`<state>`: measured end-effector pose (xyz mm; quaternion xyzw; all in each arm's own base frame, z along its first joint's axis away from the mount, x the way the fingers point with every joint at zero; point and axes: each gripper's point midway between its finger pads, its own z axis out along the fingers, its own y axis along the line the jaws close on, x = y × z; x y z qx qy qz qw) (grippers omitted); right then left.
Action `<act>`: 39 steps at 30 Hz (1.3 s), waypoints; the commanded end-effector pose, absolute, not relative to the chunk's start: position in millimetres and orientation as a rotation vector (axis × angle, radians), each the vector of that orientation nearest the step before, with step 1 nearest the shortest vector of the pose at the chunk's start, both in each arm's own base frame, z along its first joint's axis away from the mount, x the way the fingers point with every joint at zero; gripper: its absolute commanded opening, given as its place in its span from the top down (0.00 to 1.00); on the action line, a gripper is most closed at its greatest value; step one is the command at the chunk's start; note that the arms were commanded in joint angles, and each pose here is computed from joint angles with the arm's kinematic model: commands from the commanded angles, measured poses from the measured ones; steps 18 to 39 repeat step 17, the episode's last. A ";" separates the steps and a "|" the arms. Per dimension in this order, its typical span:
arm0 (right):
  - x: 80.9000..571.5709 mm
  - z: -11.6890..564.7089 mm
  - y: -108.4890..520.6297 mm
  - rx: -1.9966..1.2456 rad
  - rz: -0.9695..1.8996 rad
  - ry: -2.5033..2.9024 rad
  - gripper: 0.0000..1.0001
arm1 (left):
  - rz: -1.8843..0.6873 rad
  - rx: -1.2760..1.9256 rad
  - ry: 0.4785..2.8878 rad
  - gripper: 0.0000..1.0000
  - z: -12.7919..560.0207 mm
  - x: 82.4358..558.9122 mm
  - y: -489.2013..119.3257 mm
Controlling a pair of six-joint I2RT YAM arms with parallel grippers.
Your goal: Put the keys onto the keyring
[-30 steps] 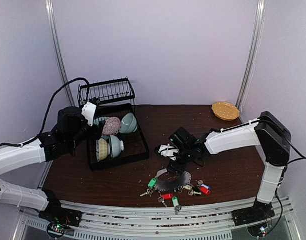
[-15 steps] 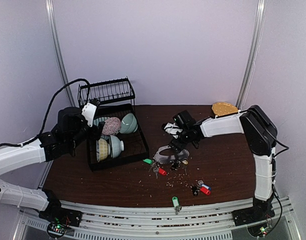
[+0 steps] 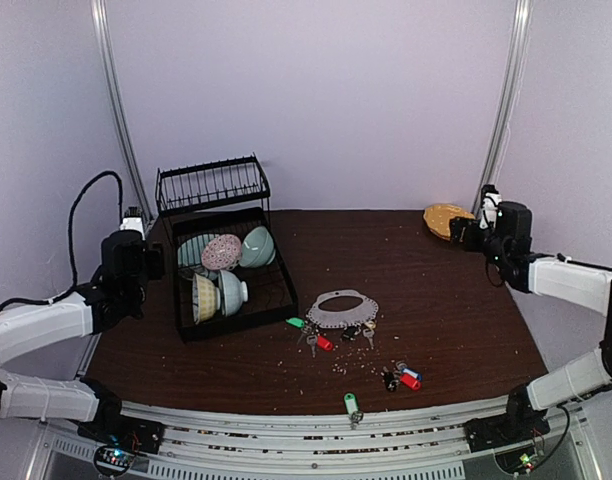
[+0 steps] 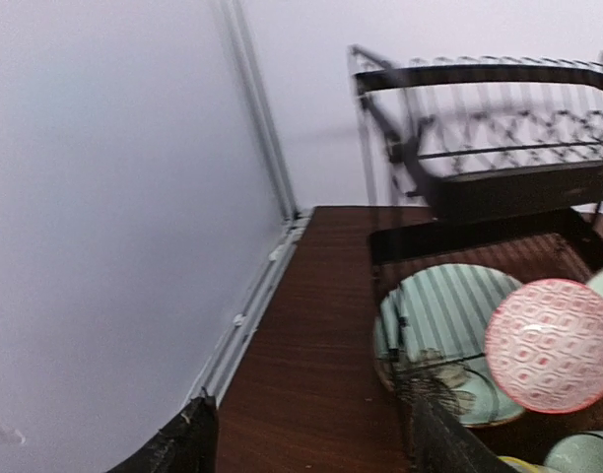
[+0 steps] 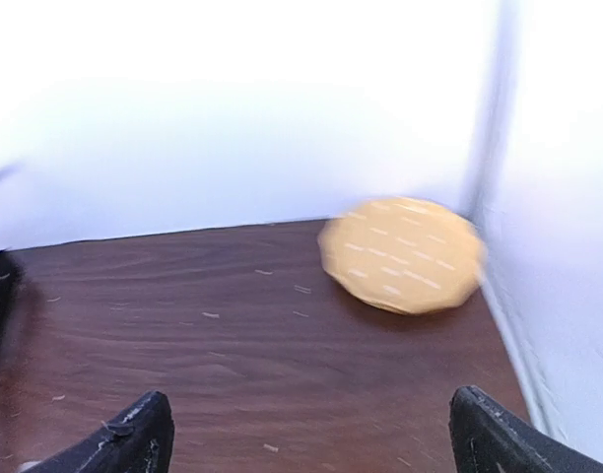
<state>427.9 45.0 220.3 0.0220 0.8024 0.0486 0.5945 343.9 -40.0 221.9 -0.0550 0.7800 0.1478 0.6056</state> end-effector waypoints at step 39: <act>360.2 140.6 -60.1 0.545 -0.342 1.656 0.00 | 0.447 -0.183 1.625 0.21 166.0 367.5 -0.8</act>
